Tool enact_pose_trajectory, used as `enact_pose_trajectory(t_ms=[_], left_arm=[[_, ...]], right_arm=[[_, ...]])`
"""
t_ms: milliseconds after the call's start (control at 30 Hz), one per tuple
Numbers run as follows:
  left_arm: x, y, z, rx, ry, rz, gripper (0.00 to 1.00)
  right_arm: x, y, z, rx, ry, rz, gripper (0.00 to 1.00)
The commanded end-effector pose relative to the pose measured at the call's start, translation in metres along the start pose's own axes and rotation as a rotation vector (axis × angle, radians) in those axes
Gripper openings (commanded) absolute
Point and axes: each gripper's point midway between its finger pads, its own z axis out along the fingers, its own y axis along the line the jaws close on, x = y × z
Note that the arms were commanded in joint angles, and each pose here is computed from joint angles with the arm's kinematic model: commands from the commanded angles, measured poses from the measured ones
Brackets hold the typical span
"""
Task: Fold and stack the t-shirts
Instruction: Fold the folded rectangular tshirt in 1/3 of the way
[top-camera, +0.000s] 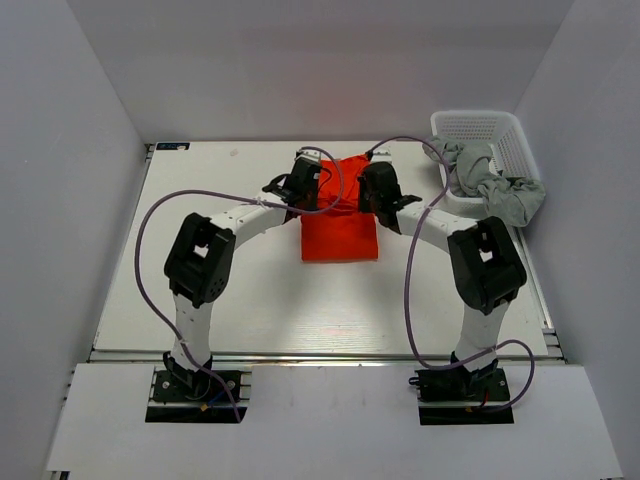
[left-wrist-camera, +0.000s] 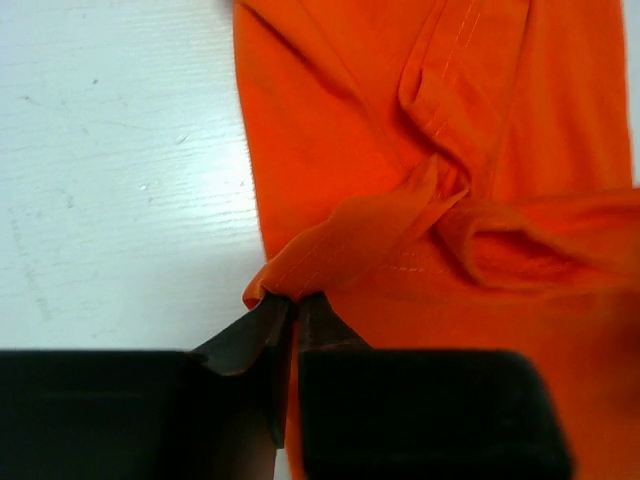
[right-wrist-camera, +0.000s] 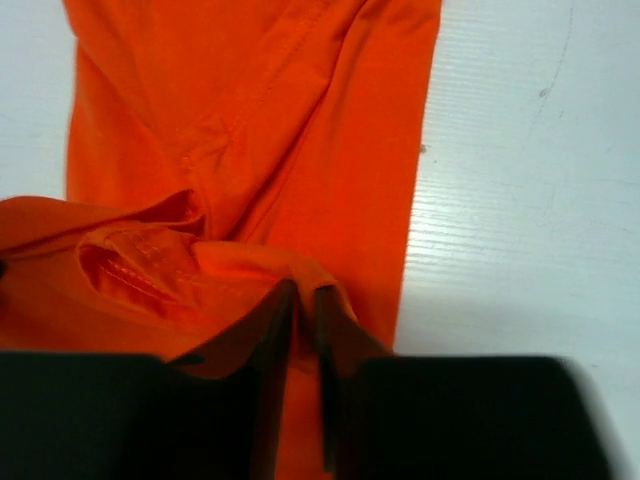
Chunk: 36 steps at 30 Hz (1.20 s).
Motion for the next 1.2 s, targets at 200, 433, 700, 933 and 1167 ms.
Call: enact_pose_trajectory(t_ms=[200,433,700,933,1167], left_arm=[[-0.06,0.006,-0.007,0.006,-0.092,-0.005,1.0],[-0.038,0.036,-0.067,-0.045,-0.071,-0.052,1.0],[0.076,0.08,-0.126,-0.077,0.053,-0.133,1.0],[0.124,0.088,-0.149,-0.047,0.113,-0.181,1.0],[0.132,0.094,-0.152,-0.074,0.128,-0.182,1.0]], right_arm=[[-0.061,0.002,0.008,0.004,-0.089,0.021,0.71],[-0.021,0.044,-0.037,-0.321,0.001,-0.007,0.9],[0.024,0.092,-0.026,-0.563,0.132,-0.031,0.9],[0.024,0.109,0.004,-0.6,0.15,-0.037,0.9],[0.017,0.089,0.036,-0.438,0.093,-0.024,0.9]])
